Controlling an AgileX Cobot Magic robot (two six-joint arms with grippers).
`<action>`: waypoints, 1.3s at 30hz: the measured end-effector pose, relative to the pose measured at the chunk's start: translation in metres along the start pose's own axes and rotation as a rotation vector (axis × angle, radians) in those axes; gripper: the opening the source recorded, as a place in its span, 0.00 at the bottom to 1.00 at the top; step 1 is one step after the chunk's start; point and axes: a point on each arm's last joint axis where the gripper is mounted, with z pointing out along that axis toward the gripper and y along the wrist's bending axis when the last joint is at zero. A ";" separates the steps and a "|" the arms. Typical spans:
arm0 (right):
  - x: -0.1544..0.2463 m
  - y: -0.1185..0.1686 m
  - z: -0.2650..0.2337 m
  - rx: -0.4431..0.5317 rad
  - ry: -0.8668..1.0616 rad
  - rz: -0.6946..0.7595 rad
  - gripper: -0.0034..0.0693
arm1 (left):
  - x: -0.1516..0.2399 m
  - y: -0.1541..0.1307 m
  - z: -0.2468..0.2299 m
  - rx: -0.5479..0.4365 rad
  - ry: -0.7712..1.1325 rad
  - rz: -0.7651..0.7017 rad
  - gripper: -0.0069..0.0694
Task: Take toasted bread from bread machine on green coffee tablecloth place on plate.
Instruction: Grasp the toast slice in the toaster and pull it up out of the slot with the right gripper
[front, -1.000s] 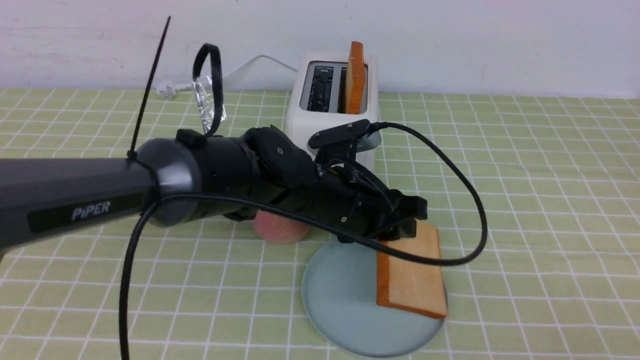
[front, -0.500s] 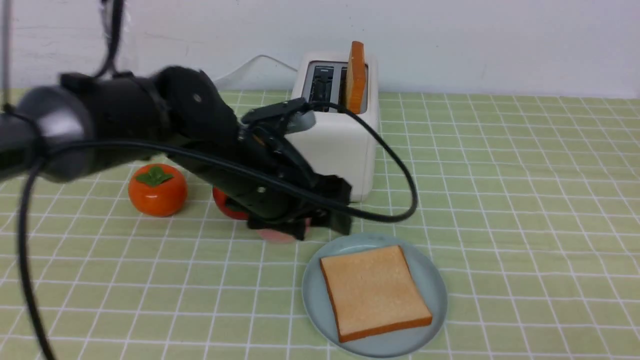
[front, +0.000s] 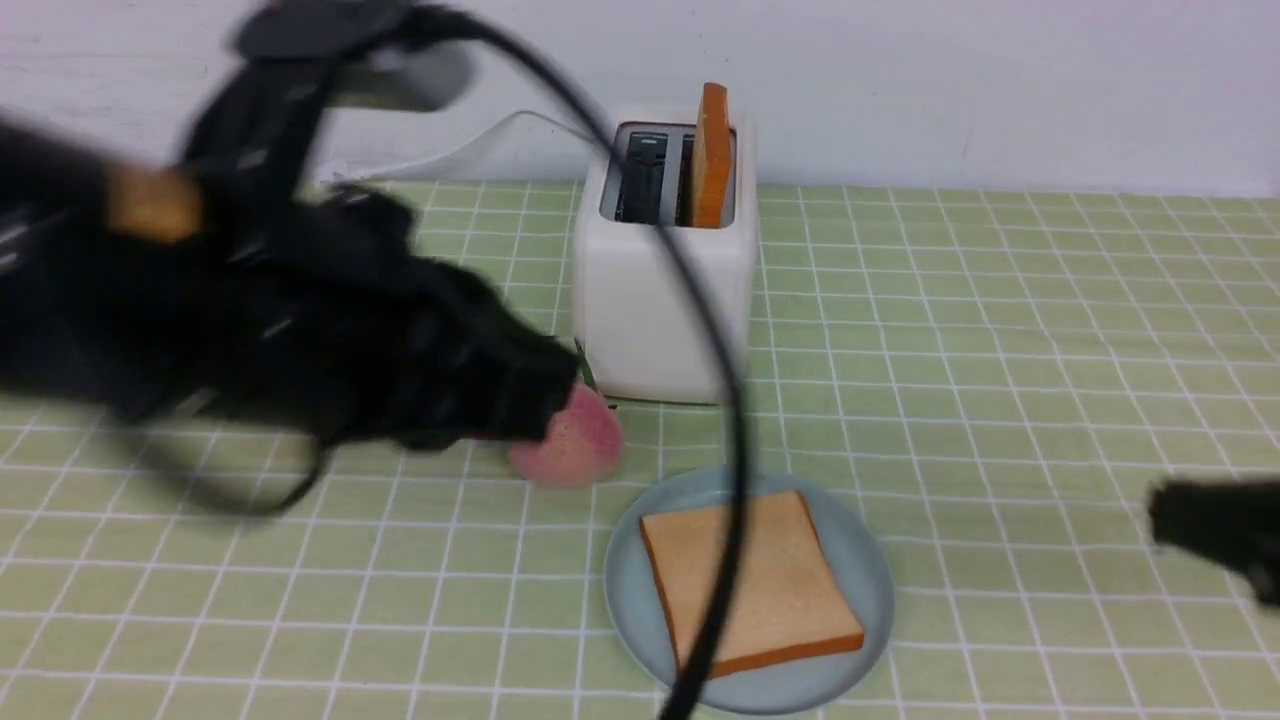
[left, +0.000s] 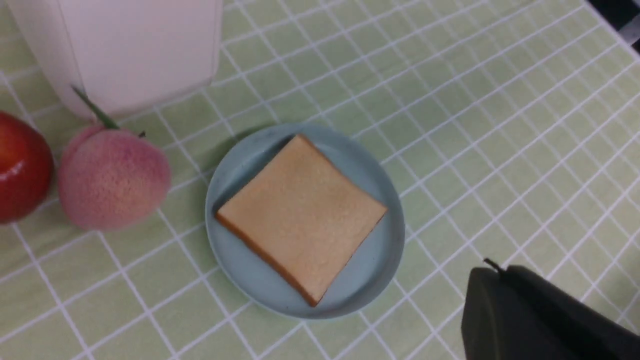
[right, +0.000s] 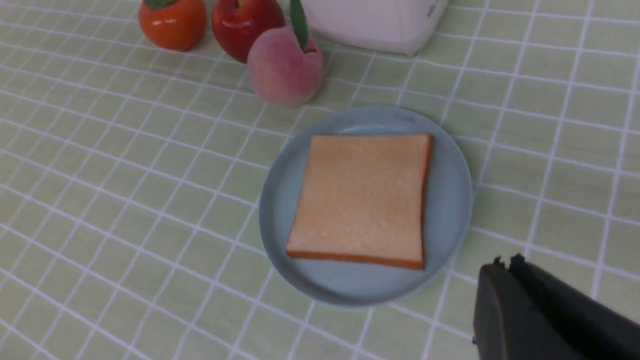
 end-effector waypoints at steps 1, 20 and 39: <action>-0.011 -0.002 0.010 -0.016 0.003 0.001 0.06 | 0.006 -0.001 -0.013 -0.003 -0.063 0.010 0.07; -0.157 0.025 0.242 -0.027 0.031 -0.061 0.51 | 0.143 0.025 -0.063 -0.076 -0.461 0.010 0.07; -0.165 -0.002 0.317 0.064 -0.146 -0.058 0.35 | 0.142 0.025 -0.063 -0.076 -0.473 0.006 0.07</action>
